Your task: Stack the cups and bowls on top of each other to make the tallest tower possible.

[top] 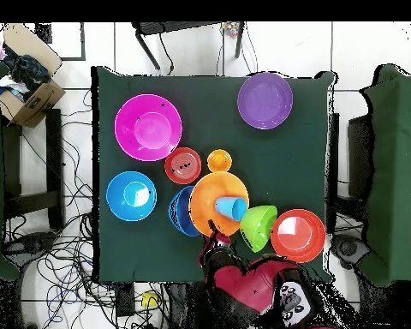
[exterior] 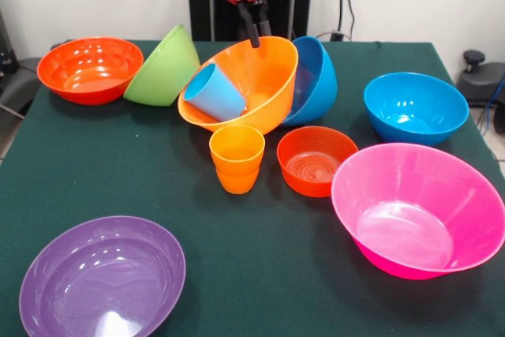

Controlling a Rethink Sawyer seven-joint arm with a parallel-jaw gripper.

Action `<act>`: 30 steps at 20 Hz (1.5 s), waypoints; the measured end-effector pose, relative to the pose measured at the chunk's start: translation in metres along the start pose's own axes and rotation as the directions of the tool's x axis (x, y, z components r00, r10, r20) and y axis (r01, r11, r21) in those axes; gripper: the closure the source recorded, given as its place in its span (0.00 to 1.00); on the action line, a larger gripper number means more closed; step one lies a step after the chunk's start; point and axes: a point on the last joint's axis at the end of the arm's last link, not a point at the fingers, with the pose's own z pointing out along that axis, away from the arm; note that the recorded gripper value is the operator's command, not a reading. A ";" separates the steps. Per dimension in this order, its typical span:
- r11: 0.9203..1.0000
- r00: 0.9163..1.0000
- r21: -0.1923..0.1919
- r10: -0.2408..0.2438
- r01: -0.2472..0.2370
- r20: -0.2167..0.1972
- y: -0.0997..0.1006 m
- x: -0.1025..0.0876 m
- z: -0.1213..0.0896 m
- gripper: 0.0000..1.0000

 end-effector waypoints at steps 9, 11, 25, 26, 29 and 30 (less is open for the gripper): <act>1.000 1.000 0.009 -0.006 0.006 -0.007 -0.001 0.006 0.000 0.00; 1.000 1.000 0.006 -0.006 0.006 -0.009 0.000 0.007 0.001 0.00; 0.999 1.000 -0.035 0.011 -0.012 -0.009 0.015 0.018 0.017 0.00; 0.999 1.000 -0.039 0.013 -0.013 -0.009 0.017 0.018 0.018 0.00; 0.999 1.000 -0.043 0.015 -0.015 -0.010 0.018 0.019 0.019 0.00; 0.999 1.000 -0.045 0.015 -0.016 -0.010 0.019 0.019 0.019 0.00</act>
